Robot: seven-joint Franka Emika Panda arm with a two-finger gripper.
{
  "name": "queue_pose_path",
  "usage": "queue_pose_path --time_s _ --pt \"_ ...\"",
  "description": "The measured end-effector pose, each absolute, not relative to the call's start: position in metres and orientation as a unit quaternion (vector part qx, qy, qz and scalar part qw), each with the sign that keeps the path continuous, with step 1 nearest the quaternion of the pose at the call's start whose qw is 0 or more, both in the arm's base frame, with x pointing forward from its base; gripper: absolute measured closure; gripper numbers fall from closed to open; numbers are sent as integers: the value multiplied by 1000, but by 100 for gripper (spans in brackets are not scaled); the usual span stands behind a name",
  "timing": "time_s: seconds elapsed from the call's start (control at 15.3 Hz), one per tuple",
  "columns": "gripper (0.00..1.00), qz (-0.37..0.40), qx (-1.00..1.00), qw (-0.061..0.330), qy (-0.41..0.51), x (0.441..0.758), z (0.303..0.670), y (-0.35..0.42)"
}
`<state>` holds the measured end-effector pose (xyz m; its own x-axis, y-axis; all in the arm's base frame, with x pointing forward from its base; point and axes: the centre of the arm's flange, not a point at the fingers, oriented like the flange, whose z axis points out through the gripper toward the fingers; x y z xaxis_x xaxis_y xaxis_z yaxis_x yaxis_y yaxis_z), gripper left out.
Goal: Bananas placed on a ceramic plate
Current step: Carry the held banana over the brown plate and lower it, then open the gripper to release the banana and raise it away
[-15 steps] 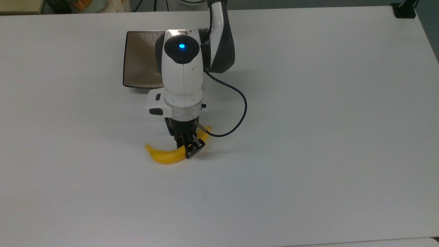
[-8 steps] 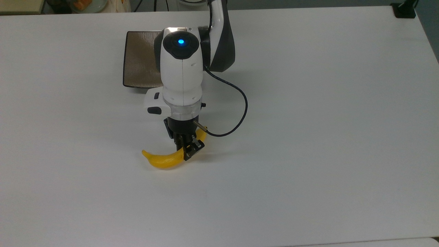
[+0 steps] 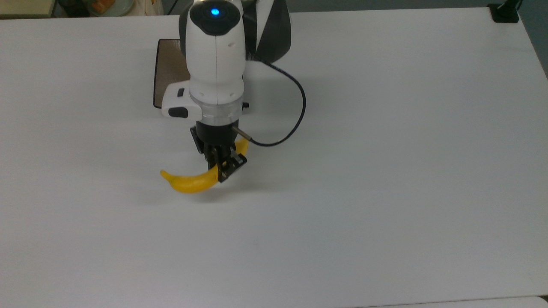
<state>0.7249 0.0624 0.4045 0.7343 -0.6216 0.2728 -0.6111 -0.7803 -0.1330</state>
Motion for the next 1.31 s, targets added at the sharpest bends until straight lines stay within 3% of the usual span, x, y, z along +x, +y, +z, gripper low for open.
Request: queue_pose_path --time_s 0.39,0.85,1.05,1.11,1.31 --pt "70 -67 -976 -45 203 671 449 43" --pt "70 37 -995 -75 51 593 454 18" --pt "66 69 -994 -77 15 576 455 5" --pt "59 70 -994 -77 12 575 455 3" --pt "26 70 -995 -76 7 575 456 3"
